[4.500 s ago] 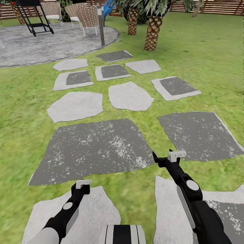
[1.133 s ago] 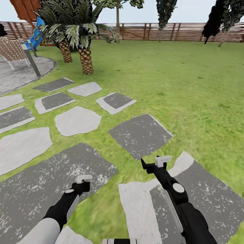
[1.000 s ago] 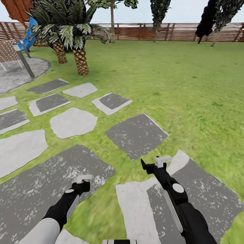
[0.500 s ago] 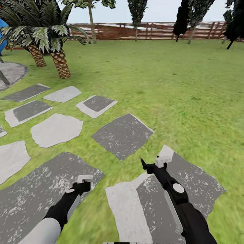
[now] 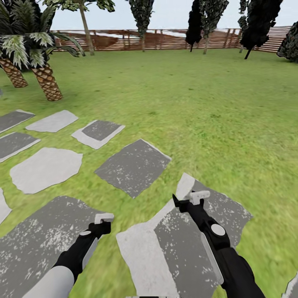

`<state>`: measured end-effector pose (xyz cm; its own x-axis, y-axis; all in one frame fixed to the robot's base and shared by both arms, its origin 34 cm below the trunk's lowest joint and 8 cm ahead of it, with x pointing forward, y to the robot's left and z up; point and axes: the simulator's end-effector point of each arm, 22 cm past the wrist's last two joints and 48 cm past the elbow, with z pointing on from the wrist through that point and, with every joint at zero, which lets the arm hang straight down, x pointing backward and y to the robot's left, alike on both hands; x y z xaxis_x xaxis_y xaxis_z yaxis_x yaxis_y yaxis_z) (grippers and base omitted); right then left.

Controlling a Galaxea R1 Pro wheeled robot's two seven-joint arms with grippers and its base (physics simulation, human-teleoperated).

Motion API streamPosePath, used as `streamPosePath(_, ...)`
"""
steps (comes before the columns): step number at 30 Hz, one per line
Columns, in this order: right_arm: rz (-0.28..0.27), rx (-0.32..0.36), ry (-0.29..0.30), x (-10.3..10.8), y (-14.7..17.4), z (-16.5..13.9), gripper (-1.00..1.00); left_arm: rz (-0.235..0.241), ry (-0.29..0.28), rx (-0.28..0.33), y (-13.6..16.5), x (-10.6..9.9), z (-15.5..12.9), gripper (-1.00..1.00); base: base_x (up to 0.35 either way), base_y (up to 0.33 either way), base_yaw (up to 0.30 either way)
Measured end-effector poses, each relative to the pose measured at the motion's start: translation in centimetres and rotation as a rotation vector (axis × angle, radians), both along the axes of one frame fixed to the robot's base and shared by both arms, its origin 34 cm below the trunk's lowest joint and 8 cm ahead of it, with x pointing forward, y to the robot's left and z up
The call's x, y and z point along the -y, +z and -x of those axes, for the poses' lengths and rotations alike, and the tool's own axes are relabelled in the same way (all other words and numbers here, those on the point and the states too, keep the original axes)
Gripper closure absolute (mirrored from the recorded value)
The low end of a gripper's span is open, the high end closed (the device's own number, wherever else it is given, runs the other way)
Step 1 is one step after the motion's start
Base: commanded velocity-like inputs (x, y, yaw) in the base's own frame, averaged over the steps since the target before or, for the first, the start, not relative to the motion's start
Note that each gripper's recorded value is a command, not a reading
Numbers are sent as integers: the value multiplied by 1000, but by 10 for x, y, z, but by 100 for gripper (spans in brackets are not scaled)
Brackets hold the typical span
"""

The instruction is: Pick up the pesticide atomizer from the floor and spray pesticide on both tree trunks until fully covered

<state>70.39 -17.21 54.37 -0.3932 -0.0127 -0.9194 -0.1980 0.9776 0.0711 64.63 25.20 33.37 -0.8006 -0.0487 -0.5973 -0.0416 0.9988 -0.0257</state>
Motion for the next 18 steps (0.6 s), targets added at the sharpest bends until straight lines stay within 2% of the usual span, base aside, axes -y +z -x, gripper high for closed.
streamPosePath(11, -1, 5, 0, 0, 3, 0, -100, -1, 0, 6, 3, -1, -2, 100, 0, -19, -295)
streamPosePath(18, -1, 9, 0, 0, 5, -1, -100, -2, 1, 9, 5, -1, -3, 100, 65, -213, -295)
